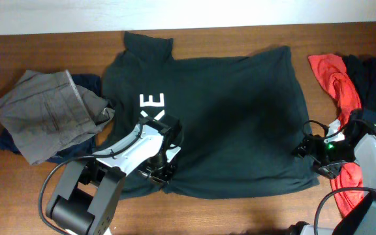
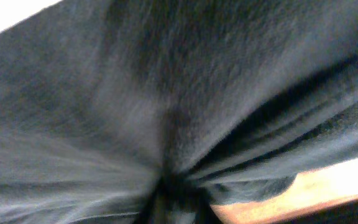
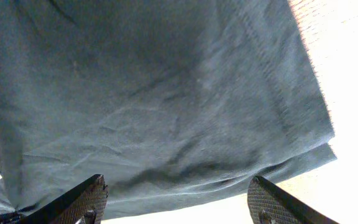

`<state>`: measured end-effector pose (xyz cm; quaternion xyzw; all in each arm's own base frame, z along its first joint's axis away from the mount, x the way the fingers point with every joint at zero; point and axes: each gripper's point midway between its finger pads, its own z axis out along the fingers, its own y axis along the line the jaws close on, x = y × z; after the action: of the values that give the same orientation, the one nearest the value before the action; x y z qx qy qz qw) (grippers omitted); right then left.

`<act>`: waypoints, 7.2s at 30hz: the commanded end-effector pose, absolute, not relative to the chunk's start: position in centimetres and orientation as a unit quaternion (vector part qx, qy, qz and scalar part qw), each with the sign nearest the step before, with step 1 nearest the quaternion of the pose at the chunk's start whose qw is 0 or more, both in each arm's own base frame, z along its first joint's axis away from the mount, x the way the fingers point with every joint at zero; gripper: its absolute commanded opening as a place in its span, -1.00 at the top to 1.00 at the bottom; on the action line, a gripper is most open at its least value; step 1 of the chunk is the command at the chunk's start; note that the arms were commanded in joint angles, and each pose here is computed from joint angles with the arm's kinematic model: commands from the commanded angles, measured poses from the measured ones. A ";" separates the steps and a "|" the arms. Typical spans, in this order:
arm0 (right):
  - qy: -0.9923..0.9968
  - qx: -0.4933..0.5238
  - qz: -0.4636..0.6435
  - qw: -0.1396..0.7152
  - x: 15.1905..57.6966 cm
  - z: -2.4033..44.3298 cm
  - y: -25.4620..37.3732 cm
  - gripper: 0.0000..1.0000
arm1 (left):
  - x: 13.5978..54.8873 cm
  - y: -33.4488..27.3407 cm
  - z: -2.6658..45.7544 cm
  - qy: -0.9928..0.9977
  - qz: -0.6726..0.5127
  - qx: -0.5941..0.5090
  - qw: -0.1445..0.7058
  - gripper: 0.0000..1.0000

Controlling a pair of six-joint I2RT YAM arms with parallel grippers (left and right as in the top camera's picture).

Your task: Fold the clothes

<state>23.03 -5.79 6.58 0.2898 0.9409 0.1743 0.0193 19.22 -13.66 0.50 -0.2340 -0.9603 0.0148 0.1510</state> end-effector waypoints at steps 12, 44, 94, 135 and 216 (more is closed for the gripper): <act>0.941 0.285 0.179 0.035 23.6 7.2 -6.0 -0.54 | 21.5 -12.5 5.2 -0.947 -0.038 -0.279 0.153 0.99; 0.941 0.285 0.179 0.035 23.5 7.2 -6.0 -0.54 | 22.3 -12.1 3.4 -0.972 -0.053 -0.189 0.127 -0.67; 0.942 0.284 0.176 0.039 23.7 7.2 -6.1 -0.55 | 26.4 -11.3 13.1 -0.985 -0.002 -0.171 0.030 1.00; 0.941 0.286 0.179 0.028 23.2 7.2 -5.9 -0.55 | 29.2 -11.3 4.5 -0.987 -0.025 -0.156 0.026 0.99; 0.941 0.285 0.177 0.034 23.5 7.2 -6.0 -0.56 | 29.3 -4.1 2.8 -0.999 -0.003 0.047 0.003 0.53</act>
<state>23.09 -5.71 6.62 0.2894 0.9404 0.1774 0.0202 30.30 -3.61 2.86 0.0532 -0.9983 -0.0193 -0.0148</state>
